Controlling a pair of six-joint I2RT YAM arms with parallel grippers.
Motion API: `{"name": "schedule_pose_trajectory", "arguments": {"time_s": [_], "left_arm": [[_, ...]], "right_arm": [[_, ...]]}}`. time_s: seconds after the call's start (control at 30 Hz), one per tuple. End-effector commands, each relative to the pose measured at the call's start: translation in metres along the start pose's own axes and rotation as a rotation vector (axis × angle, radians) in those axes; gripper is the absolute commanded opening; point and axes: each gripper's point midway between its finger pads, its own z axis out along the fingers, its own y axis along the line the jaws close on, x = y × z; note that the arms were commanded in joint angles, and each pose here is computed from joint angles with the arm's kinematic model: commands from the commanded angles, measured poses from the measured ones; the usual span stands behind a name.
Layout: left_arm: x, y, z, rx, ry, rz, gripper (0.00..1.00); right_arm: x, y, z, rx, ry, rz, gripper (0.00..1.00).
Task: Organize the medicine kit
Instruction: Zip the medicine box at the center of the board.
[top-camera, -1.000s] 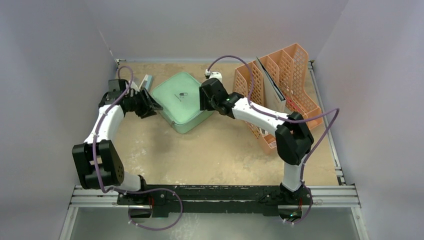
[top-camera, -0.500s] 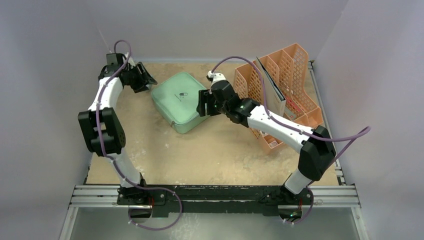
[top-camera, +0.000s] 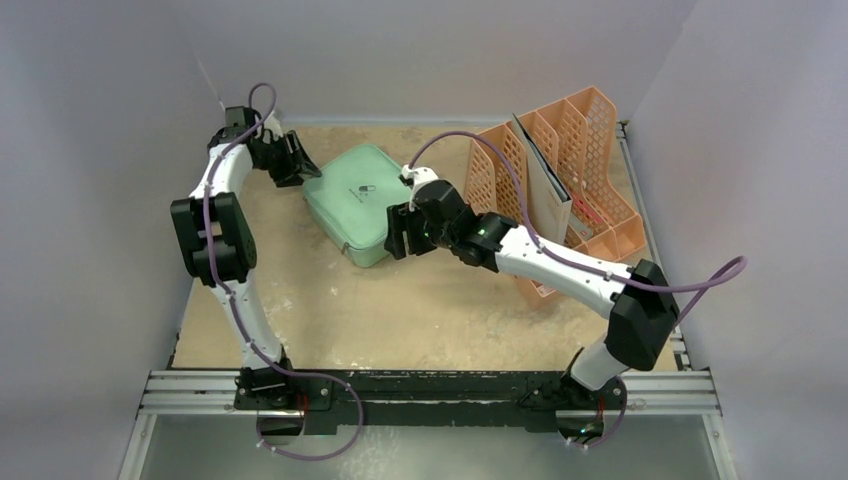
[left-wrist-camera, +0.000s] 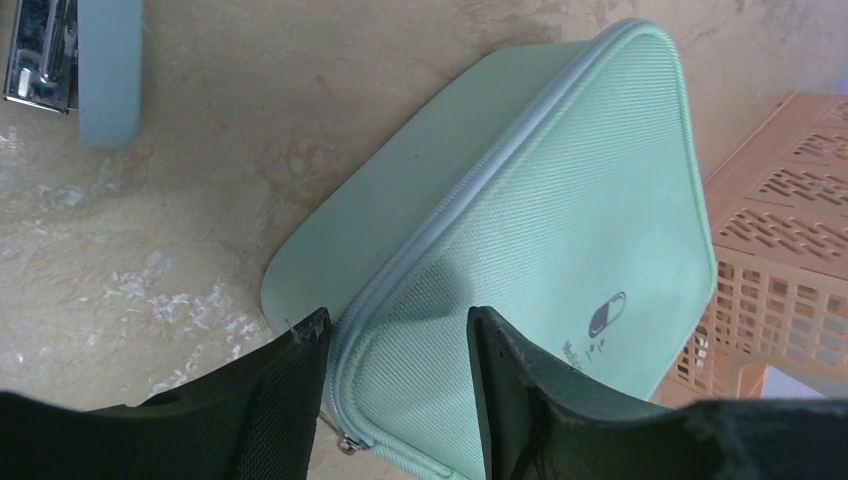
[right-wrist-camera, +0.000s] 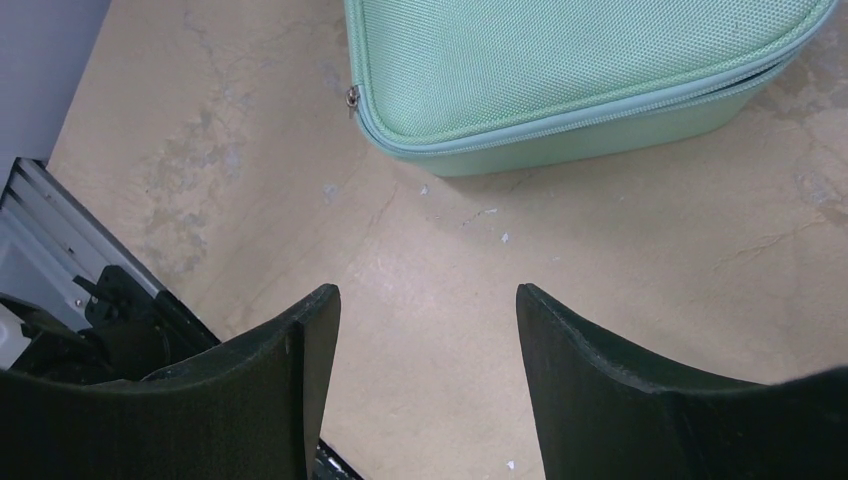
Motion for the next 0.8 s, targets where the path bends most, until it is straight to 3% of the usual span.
{"name": "schedule_pose_trajectory", "arguments": {"time_s": [0.0,0.3,0.53,0.77], "left_arm": [[-0.001,-0.007,0.003,0.058,0.016,0.035,0.49],[0.029,-0.008,-0.011,-0.052,0.073,0.027,0.30],[0.079,-0.012,-0.037,-0.064,0.167,-0.023,0.22],[0.119,-0.013,-0.057,-0.074,0.163,-0.052,0.20]], "right_arm": [[-0.007,0.008,-0.014,-0.033,-0.040,0.001,0.67],[-0.017,0.015,-0.036,-0.079,-0.116,0.027,0.64],[-0.004,0.006,-0.035,-0.007,-0.109,0.082,0.61],[0.020,0.003,-0.024,0.087,-0.140,0.097,0.61]]}}
